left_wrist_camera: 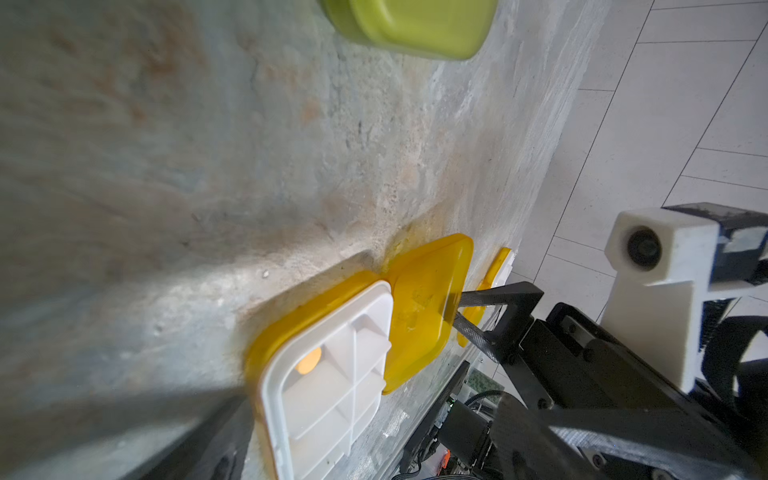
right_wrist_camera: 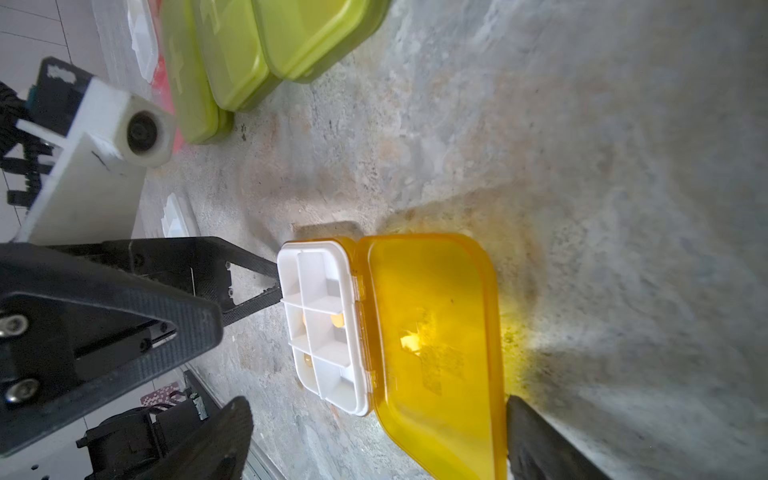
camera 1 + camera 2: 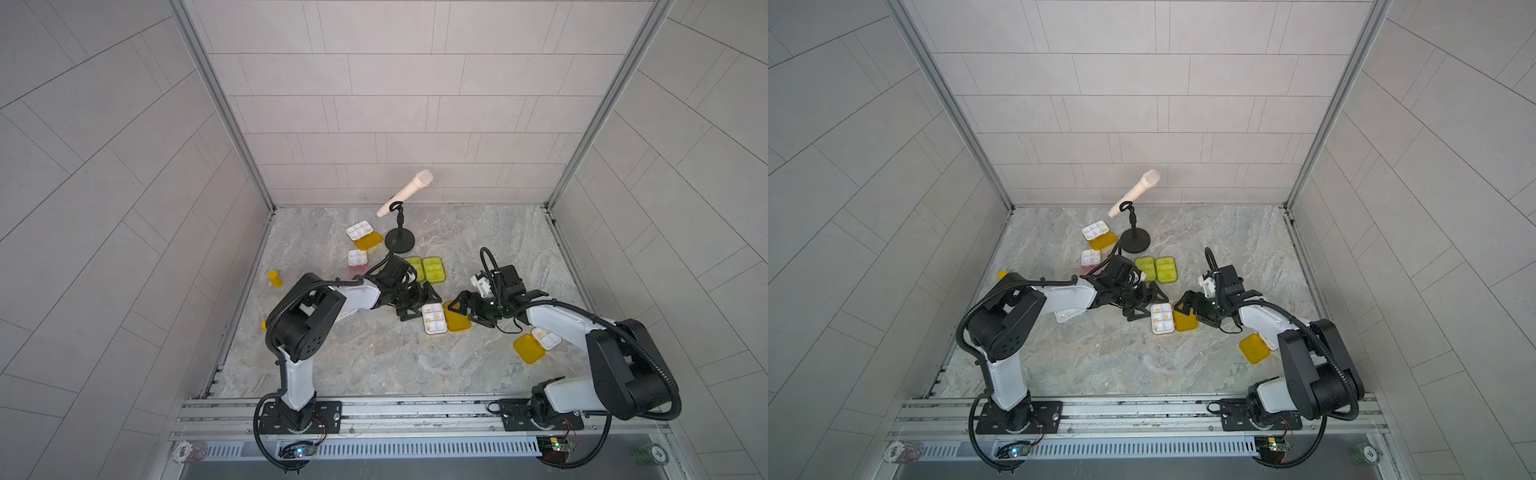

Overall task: Close pillboxes
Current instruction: Close the lid on the pillbox, then pick up the pillbox at the center of the board, then place the pillbox at the center of the board.

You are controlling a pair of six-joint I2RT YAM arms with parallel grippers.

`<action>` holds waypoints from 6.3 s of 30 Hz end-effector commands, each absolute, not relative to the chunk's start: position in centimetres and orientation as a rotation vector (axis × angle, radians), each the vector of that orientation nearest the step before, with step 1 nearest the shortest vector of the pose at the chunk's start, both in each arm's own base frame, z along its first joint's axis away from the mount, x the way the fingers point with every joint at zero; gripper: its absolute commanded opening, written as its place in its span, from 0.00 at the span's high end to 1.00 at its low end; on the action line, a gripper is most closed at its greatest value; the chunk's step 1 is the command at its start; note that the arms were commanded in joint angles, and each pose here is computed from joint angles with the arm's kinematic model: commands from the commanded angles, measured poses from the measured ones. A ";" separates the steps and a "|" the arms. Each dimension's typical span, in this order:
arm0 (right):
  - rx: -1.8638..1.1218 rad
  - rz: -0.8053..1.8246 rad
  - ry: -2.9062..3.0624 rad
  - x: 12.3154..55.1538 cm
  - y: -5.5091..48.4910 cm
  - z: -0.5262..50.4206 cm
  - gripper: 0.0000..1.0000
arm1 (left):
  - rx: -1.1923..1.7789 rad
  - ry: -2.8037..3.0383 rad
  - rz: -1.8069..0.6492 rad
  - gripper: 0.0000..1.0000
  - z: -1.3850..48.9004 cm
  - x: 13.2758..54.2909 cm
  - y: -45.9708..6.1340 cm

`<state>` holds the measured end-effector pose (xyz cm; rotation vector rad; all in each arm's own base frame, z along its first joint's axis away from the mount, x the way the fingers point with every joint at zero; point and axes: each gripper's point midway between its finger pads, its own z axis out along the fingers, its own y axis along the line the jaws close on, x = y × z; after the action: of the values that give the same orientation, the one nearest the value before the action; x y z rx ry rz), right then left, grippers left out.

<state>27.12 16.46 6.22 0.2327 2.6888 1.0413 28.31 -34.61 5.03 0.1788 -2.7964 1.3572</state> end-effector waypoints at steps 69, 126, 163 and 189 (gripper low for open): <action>-0.303 0.005 2.863 26.8 20.0 3.8 0.11 | 0.505 -3.136 1.348 0.07 12.4 34.9 -24.2; -0.240 0.081 2.809 27.1 21.7 3.8 0.26 | 0.503 -3.105 1.378 0.08 12.2 34.9 -24.7; -0.004 0.042 2.833 42.6 12.1 3.6 0.29 | 0.491 -3.076 1.415 0.08 12.3 34.9 -25.2; -0.004 0.082 2.843 43.6 12.5 4.3 0.15 | 0.485 -3.060 1.442 0.08 12.7 34.9 -25.4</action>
<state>43.98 12.83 2.80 -0.0022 2.8415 0.0896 34.98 -25.25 12.93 0.4769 -3.0745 1.4324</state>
